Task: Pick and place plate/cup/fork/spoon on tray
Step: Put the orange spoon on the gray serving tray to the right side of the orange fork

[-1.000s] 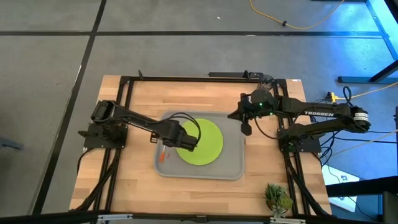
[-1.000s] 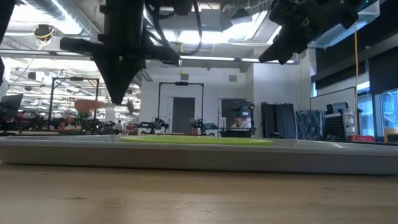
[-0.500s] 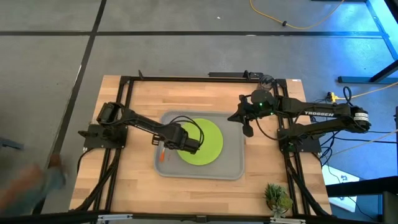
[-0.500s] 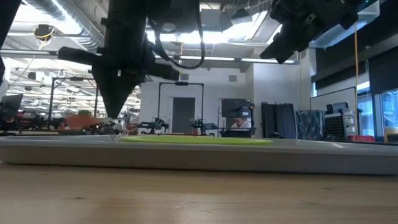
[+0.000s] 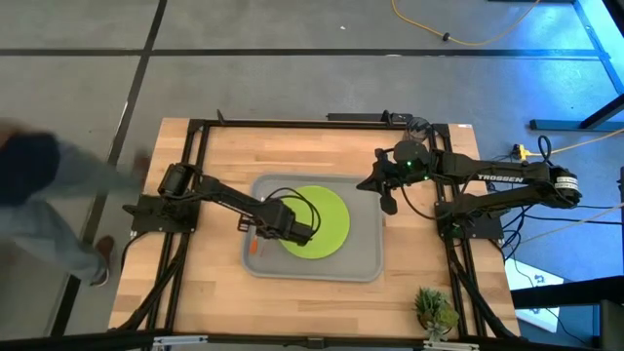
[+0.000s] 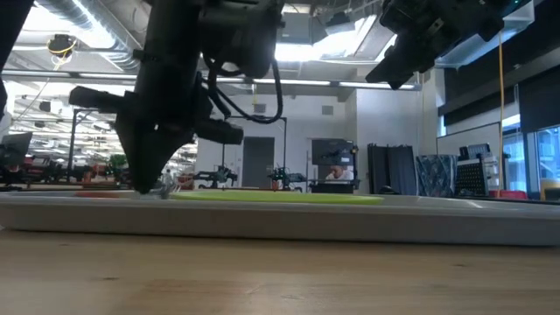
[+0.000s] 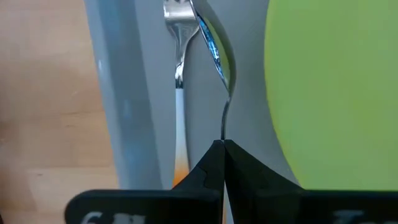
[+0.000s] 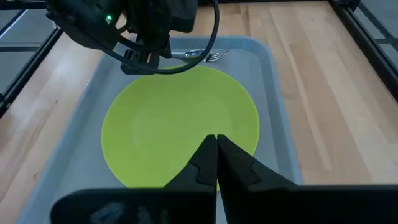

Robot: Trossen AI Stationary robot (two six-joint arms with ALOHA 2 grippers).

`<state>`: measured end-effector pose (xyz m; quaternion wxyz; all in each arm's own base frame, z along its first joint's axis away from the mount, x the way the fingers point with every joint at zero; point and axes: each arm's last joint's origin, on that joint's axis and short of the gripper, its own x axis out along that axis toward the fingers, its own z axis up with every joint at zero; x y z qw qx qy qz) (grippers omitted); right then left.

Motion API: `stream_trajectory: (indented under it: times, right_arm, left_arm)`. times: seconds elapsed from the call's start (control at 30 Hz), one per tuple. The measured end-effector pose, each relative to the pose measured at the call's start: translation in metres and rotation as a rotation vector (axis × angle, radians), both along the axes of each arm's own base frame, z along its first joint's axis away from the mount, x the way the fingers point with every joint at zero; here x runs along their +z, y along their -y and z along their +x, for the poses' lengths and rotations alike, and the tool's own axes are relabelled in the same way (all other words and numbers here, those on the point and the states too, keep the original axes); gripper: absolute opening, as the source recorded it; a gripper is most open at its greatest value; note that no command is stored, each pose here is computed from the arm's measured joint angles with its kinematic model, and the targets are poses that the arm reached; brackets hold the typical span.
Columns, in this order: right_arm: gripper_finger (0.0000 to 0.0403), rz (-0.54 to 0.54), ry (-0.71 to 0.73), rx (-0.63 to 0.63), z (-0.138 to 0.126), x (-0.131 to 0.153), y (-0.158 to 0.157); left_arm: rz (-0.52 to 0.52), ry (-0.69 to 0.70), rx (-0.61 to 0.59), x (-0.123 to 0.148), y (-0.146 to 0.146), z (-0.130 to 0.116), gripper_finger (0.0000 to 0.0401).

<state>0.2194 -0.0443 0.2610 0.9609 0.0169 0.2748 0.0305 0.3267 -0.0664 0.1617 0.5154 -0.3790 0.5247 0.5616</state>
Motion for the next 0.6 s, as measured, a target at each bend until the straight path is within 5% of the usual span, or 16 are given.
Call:
stream_trajectory:
  times: [0.6]
  right_arm:
    - [0.0006, 0.001, 0.000, -0.001, 0.000, 0.000, 0.000]
  left_arm:
    - [-0.024, 0.029, 0.005, -0.015, -0.001, -0.004, 0.0000]
